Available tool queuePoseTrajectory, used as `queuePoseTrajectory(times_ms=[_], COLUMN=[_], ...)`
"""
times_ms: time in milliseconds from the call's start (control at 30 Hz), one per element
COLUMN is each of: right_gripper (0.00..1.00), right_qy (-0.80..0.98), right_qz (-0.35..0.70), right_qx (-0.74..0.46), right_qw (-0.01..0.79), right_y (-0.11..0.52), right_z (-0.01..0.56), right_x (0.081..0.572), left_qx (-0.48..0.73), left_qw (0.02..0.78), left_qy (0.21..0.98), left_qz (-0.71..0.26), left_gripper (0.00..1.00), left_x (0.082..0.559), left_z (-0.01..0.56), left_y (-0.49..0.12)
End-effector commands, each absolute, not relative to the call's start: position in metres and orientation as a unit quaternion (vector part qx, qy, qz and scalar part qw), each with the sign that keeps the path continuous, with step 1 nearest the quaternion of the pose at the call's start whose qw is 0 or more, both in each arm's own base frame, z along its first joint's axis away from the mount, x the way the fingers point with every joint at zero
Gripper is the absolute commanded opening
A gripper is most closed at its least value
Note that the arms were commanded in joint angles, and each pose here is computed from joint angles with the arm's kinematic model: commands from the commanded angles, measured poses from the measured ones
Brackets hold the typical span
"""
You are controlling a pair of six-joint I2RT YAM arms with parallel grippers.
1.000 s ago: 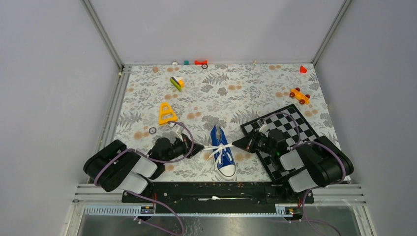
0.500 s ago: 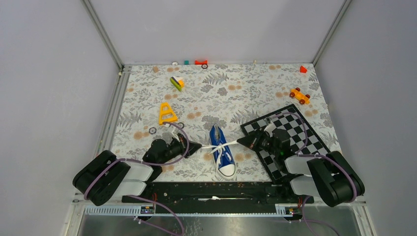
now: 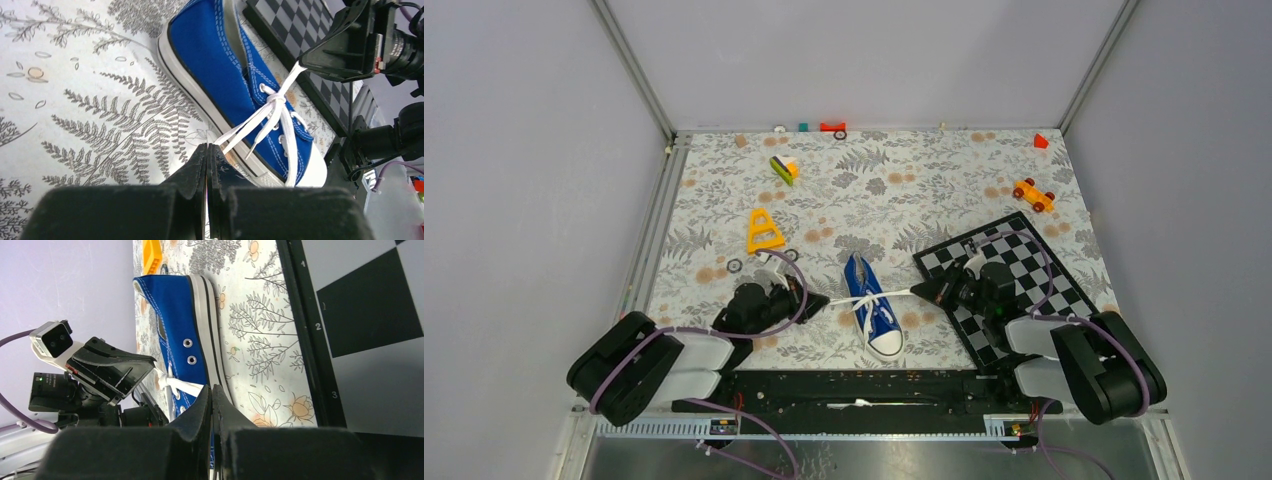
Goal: Tie the shoes
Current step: Tie the shoelace on the shoe.
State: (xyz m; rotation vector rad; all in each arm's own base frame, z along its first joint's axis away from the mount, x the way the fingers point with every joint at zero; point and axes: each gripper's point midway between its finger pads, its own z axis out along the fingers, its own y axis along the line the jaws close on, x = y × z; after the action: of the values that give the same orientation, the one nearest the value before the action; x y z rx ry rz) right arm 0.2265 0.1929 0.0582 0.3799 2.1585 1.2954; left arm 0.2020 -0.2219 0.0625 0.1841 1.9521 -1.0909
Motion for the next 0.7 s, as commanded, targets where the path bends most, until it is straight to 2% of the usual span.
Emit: queuePoseTrajectory(times_ms=[0,367,667], right_gripper=[0.00,0.00,0.00], right_qy=[0.814,0.810,0.803], right_qz=[0.466,0.471,0.490], right_qx=[0.149,0.156,0.128], right_qw=[0.313,0.312,0.313], right_y=[0.184,0.178,0.185], right_z=[0.051,0.048,0.064], right_x=[0.236,0.237,0.236], left_qx=[0.042,0.020,0.061], left_qw=[0.432,0.436,0.433], left_qy=[0.811,0.815,0.774], left_qz=[-0.392,-0.382,-0.457], left_gripper=[0.00,0.00,0.00], left_x=[0.203,0.206,0.209], left_z=[0.034,0.029,0.070], left_y=[-0.201,-0.195,-0.231])
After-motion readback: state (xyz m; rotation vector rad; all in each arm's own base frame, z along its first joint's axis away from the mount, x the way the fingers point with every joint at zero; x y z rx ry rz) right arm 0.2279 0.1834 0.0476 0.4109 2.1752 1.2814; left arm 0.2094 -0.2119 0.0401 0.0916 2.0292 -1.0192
